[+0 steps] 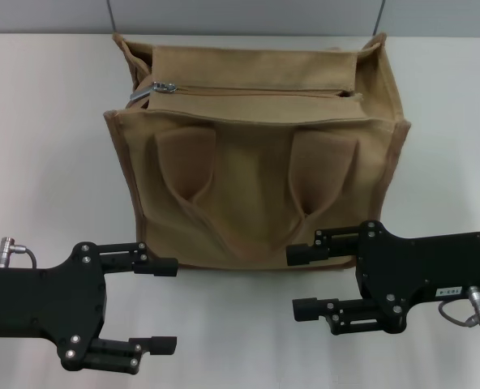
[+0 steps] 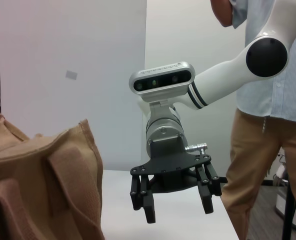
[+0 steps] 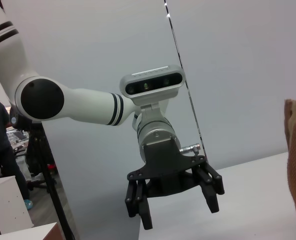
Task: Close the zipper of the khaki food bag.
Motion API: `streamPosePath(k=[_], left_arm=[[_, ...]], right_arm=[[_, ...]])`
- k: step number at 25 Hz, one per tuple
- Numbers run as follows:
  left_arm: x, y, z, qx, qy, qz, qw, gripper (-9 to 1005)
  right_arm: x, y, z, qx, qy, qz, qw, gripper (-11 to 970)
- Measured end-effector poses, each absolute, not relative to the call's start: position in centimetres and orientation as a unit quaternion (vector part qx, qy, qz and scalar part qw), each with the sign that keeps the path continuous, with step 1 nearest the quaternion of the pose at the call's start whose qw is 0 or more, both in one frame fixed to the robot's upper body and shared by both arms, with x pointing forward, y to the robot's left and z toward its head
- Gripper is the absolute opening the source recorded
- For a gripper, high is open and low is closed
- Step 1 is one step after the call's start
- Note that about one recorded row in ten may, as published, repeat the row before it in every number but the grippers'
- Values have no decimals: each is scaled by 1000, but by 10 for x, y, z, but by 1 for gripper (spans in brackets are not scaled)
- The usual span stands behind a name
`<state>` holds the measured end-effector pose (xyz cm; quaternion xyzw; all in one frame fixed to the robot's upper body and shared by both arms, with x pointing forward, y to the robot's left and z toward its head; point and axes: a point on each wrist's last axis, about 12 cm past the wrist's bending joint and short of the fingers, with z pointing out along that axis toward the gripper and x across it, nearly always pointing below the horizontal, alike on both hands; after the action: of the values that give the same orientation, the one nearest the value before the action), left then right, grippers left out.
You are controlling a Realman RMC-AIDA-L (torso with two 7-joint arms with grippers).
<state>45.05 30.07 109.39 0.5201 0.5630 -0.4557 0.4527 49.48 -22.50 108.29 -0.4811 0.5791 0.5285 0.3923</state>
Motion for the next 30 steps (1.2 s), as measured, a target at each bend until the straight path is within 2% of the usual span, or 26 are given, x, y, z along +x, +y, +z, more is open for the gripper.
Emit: streamPosePath(k=[11, 14, 17, 20, 30], left_arm=[[451, 305, 1095, 507, 567, -445, 473, 750], [453, 315, 1098, 474, 575, -424, 514, 745], [452, 336, 1097, 389, 583, -382, 603, 739], [452, 344, 1094, 353, 588, -362, 631, 734], [474, 358, 1086, 318, 649, -274, 635, 716]], right_arm=[[495, -225, 1083, -481, 578, 527, 395, 633], [494, -225, 1081, -481, 574, 525, 404, 633], [492, -221, 1077, -471, 563, 532, 422, 633], [489, -220, 1074, -465, 559, 534, 431, 633], [479, -219, 1066, -445, 557, 548, 437, 633]])
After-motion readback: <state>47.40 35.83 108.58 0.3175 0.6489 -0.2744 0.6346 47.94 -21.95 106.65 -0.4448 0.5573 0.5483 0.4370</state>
